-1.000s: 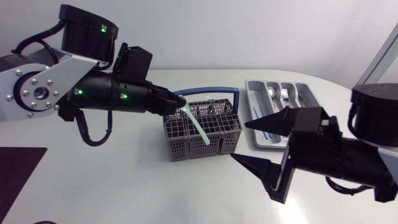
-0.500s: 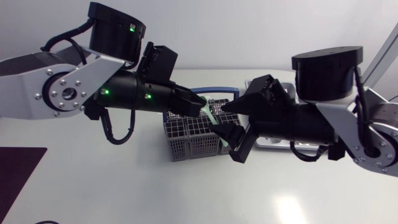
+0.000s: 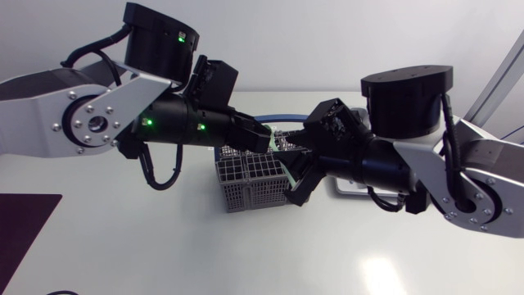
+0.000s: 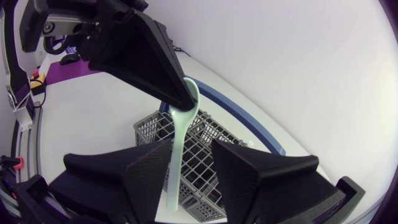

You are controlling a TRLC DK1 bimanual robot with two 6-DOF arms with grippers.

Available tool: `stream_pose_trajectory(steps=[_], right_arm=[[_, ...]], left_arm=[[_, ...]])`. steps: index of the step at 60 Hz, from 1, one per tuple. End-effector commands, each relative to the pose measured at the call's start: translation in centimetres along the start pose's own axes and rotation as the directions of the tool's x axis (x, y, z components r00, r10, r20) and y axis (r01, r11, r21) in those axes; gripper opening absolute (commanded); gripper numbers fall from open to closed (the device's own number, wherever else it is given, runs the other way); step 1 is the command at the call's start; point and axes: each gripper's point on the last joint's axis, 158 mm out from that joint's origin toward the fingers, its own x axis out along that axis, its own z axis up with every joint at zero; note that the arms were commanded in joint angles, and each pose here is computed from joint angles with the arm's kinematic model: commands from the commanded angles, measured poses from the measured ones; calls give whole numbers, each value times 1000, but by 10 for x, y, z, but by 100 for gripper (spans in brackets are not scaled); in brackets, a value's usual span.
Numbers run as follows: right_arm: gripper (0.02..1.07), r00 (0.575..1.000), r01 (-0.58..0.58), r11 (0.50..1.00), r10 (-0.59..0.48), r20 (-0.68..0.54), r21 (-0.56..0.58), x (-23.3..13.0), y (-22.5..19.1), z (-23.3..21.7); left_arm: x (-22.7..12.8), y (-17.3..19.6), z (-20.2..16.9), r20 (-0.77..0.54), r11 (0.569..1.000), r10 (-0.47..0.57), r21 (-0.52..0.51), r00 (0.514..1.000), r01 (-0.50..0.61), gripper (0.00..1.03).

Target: Unload the cutlery basket into the drawer organizer.

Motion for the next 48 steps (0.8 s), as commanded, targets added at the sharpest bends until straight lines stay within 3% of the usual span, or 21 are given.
stream_pose_trajectory(steps=[1, 17, 29, 48], right_arm=[[44, 1000, -2, 1000, 2, -7, 22, 6, 4, 0], [37, 1000, 9, 1000, -9, -19, 10, 13, 10, -4], [11, 1000, 12, 1000, -12, -22, 7, 15, 11, -7], [8, 1000, 4, 1000, -4, -27, 2, 15, 15, -10]], left_arm=[[3, -3, 11, 24, 1000, -3, -18, 1000, 4, 12], [3, -1, 10, 21, 1000, 0, -21, 1000, 1, 12], [4, 0, 9, 21, 1000, 2, -28, 1000, -2, 12], [3, 2, 13, 30, 999, 5, -41, 1000, -4, 12]])
